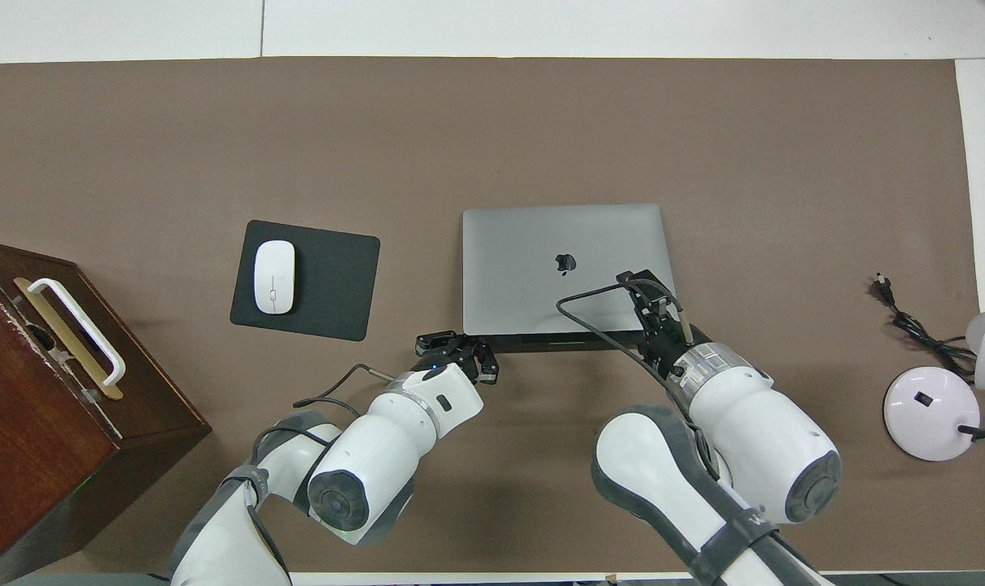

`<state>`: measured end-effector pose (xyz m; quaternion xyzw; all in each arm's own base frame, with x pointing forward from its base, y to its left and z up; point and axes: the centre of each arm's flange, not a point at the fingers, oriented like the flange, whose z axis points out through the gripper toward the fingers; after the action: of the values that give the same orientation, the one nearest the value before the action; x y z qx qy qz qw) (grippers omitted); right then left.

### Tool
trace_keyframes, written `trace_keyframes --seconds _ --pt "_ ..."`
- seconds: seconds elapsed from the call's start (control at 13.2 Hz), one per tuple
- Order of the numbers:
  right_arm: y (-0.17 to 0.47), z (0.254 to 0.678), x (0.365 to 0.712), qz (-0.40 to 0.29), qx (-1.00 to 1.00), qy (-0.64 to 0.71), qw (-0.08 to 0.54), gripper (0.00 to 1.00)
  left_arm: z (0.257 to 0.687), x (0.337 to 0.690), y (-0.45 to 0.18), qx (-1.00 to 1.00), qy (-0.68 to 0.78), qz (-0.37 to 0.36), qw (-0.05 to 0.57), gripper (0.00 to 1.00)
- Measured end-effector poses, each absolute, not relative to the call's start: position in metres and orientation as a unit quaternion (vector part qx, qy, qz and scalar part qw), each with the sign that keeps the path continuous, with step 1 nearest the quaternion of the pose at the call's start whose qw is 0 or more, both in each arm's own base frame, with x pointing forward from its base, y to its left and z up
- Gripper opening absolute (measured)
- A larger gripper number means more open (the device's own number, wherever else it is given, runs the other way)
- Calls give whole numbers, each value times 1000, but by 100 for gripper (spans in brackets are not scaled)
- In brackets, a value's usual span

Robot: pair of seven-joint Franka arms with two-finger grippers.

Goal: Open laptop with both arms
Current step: 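Lift the laptop lid upward with the right gripper while the left holds the base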

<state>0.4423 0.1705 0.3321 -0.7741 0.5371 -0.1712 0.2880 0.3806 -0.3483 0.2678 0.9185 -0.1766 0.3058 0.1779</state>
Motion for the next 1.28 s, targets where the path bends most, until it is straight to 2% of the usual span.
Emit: trace_keyframes --seconds 1.28 --pt "182 370 503 -194 -750 534 339 100 267 381 -348 916 -186 309 175 1"
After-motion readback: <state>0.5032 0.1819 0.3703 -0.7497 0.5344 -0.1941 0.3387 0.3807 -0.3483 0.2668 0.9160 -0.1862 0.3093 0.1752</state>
